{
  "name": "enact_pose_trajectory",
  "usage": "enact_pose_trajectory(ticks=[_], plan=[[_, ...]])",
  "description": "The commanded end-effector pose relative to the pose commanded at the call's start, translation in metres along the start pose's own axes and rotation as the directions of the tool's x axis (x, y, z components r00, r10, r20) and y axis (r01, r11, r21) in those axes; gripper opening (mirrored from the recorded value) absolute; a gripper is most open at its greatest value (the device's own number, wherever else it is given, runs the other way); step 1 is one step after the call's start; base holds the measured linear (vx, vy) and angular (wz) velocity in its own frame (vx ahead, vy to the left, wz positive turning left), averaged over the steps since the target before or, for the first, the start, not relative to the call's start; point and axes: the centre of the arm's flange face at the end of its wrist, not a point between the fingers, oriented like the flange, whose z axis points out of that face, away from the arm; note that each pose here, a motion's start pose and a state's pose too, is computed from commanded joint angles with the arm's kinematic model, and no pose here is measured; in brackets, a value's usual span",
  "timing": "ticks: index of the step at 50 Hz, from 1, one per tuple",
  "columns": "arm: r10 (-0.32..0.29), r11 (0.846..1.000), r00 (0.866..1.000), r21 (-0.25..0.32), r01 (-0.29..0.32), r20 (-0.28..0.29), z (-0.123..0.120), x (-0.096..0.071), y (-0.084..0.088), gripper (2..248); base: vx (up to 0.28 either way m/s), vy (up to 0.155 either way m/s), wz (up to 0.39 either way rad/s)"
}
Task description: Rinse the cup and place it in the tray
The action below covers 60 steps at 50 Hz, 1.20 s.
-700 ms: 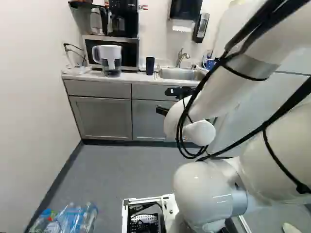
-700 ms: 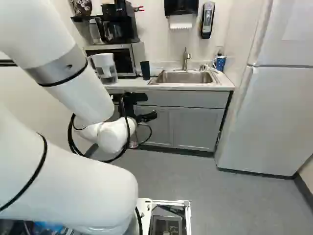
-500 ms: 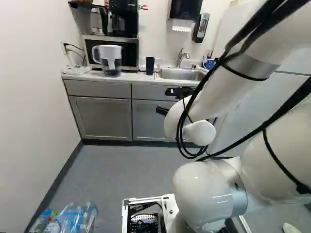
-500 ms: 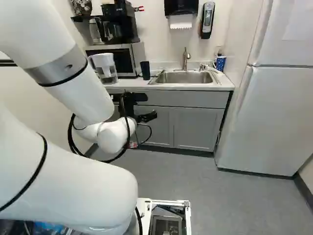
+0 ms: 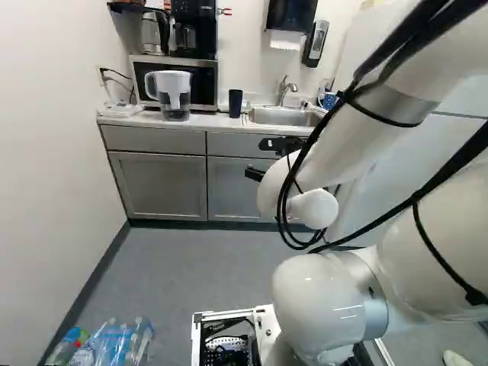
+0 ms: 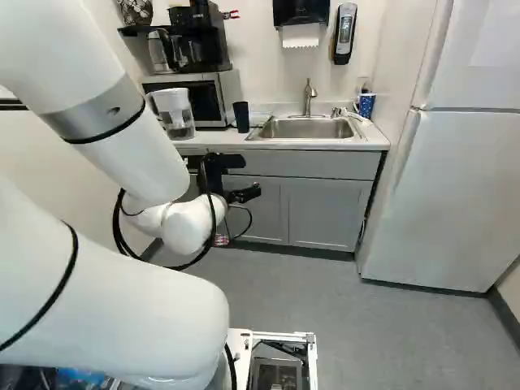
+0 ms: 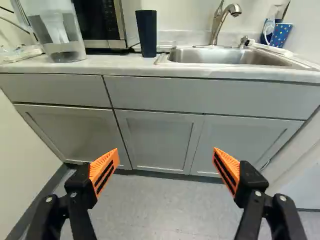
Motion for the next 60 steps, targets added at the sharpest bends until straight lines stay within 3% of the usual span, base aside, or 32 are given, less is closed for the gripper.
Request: enact_pose_trajectory(ticks=[60], plan=[[0.006, 0.999, 0.988, -0.036, -0.012, -0.157, 0.012, 0.064, 0.012, 247, 0.0, 0.0, 0.0]])
